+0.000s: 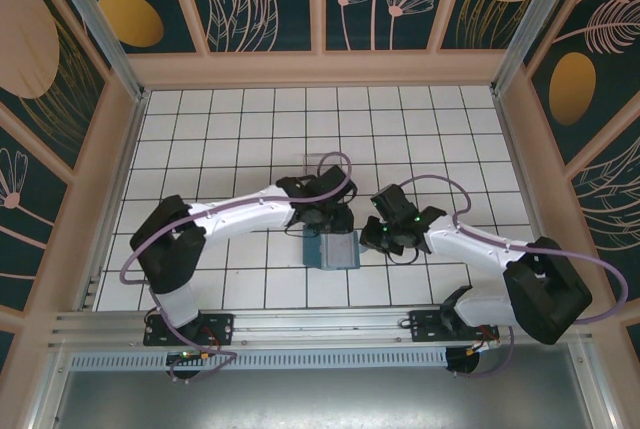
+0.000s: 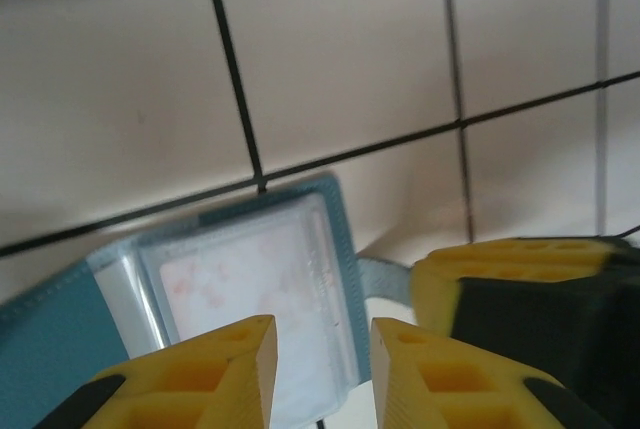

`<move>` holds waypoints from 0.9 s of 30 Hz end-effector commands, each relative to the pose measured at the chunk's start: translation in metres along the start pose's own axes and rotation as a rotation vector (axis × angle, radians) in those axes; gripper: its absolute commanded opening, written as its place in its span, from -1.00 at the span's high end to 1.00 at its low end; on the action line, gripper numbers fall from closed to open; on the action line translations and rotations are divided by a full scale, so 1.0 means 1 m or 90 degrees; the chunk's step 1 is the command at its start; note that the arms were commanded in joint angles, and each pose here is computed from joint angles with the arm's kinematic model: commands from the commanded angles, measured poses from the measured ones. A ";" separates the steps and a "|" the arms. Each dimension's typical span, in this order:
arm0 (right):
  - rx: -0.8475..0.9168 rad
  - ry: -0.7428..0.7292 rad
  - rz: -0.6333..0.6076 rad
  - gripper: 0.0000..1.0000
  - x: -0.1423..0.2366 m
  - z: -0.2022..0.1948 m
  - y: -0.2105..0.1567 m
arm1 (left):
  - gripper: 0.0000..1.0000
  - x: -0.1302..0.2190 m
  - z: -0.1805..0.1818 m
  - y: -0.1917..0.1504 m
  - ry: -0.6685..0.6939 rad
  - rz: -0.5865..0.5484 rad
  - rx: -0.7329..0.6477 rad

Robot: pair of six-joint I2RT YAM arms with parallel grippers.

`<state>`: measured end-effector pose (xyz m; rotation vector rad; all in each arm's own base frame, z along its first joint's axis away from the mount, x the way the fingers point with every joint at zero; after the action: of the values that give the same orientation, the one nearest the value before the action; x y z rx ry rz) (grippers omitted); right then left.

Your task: Take the credit cards out of the card holder

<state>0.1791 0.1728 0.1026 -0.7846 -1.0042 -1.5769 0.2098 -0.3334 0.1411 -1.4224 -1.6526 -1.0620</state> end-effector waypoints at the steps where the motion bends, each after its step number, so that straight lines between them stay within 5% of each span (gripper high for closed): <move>1: 0.000 0.006 -0.014 0.66 0.001 -0.002 -0.003 | 0.35 -0.012 0.007 -0.011 0.074 0.017 0.010; 27: -0.007 0.024 -0.014 0.72 -0.001 -0.011 -0.015 | 0.03 -0.043 0.002 -0.024 0.178 0.043 -0.027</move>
<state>0.1702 0.1648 0.0970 -0.7493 -0.9937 -1.6103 0.1903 -0.3446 0.0983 -1.3008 -1.3854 -1.1924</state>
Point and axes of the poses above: each hand's point on the last joint's axis, 136 mm out from that joint toward the fingers, its own x axis back along the fingers, its own z axis along the line the jaws close on, y = z × x, the point moved 7 cm from there along x, back along the fingers, and after that the axes turned 9 degrees about x, right-handed, at the moved point
